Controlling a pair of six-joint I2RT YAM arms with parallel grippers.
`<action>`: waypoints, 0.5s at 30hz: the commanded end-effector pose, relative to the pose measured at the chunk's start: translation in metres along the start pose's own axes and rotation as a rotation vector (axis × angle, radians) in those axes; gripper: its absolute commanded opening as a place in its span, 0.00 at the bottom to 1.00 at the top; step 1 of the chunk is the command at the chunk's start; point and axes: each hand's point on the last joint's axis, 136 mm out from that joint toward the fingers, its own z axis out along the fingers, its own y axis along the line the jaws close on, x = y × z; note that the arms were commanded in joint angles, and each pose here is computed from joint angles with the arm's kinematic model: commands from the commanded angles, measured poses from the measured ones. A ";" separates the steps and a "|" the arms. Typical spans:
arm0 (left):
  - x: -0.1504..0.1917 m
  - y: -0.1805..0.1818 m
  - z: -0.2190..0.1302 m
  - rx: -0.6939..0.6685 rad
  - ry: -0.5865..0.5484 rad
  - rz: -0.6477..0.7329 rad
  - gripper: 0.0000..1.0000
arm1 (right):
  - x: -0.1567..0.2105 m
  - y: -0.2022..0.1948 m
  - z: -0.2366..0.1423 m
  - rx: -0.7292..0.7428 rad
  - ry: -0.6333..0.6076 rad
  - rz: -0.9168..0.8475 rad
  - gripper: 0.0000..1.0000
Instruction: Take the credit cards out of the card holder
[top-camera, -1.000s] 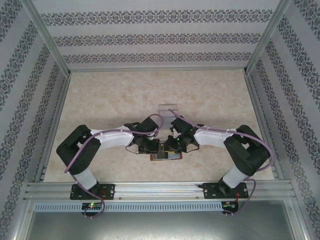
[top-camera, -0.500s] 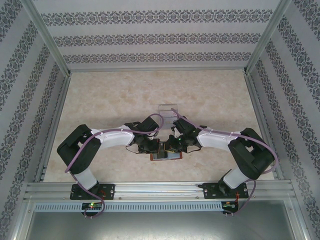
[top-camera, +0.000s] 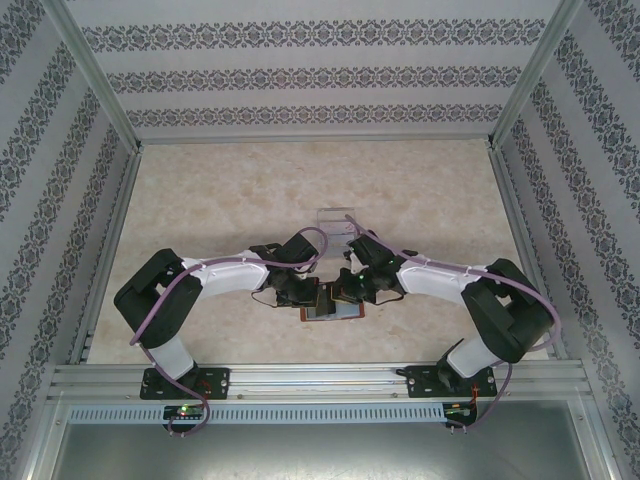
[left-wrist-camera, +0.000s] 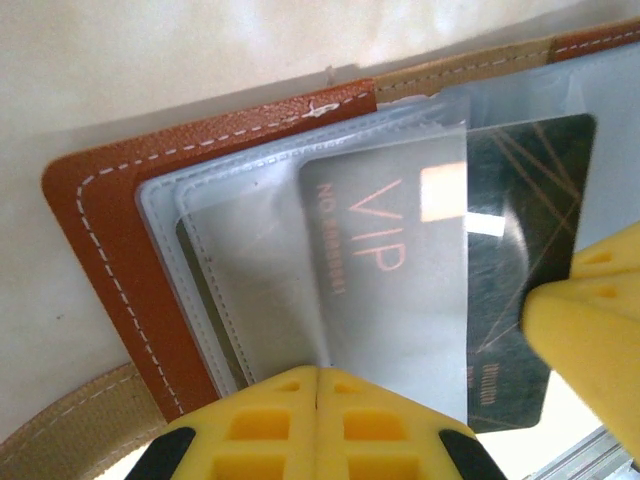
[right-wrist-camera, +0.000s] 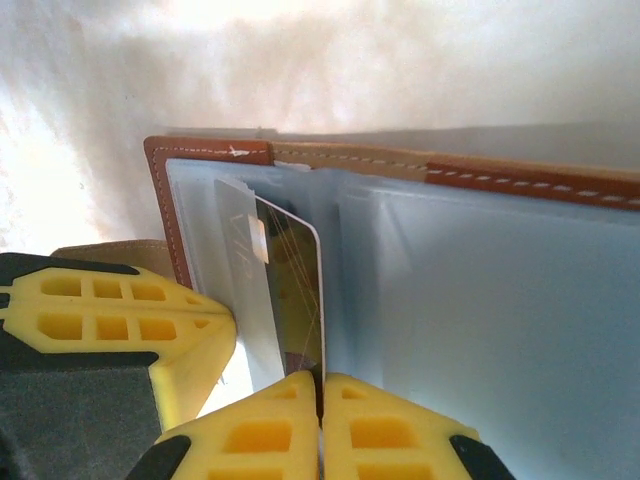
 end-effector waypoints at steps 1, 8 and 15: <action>0.019 0.034 0.010 -0.145 0.059 -0.011 0.00 | 0.001 -0.021 -0.008 0.091 -0.018 -0.010 0.09; 0.019 0.034 0.009 -0.145 0.054 -0.011 0.00 | 0.001 -0.034 -0.020 0.162 -0.018 -0.038 0.08; 0.019 0.034 0.008 -0.142 0.051 -0.012 0.00 | 0.000 -0.041 -0.030 0.233 -0.024 -0.073 0.08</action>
